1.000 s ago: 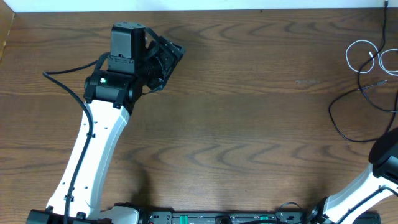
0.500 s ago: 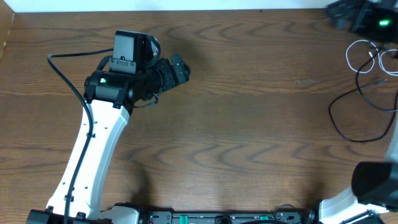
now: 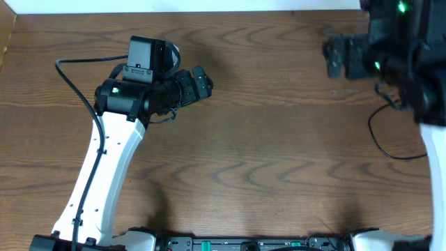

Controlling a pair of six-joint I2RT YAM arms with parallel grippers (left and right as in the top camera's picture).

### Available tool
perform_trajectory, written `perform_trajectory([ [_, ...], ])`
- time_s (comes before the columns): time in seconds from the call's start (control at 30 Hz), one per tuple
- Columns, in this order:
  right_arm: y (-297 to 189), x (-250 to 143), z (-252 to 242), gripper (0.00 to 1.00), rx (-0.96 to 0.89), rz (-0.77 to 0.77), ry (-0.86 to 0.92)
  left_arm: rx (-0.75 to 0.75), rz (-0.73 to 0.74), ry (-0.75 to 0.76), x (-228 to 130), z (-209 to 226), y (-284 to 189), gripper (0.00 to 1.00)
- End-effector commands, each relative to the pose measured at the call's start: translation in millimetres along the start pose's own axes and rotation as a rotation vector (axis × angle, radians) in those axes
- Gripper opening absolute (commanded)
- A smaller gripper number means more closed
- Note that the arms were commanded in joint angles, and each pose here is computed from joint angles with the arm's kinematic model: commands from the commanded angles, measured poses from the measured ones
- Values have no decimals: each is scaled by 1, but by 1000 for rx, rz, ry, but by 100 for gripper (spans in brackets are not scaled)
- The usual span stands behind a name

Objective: Untangle cables

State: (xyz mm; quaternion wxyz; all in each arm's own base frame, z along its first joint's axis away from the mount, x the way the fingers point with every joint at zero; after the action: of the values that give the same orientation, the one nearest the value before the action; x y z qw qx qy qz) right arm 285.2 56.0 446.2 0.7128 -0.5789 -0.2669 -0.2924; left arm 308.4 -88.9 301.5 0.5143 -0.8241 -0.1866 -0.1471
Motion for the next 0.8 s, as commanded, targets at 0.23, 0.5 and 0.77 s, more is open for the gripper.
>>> perform_trajectory([
  [0.23, -68, -42, -14, 99, -95, 47, -23, 12, -5, 23, 1, 0, -1, 98],
  [0.5, -78, -56, -19, 99, -128, 97, -27, 12, -5, 23, 1, 0, -1, 98],
  [0.77, -78, -55, -21, 99, -146, 90, -28, 12, -5, 23, 1, 0, -1, 98],
])
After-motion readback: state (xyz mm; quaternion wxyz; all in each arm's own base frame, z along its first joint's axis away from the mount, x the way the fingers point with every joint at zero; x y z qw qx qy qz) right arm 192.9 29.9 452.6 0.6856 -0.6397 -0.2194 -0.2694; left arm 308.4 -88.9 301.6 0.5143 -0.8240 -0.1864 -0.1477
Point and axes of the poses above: each gripper's point midway between its finger pads, its own y axis out along the fingers, its own z axis along the line the jaws close on, x = y × z, the point moved 9 cm from there along -y, back along the fingers, and after that the axes turned 10 degrees about y, right-handed, at the moved point
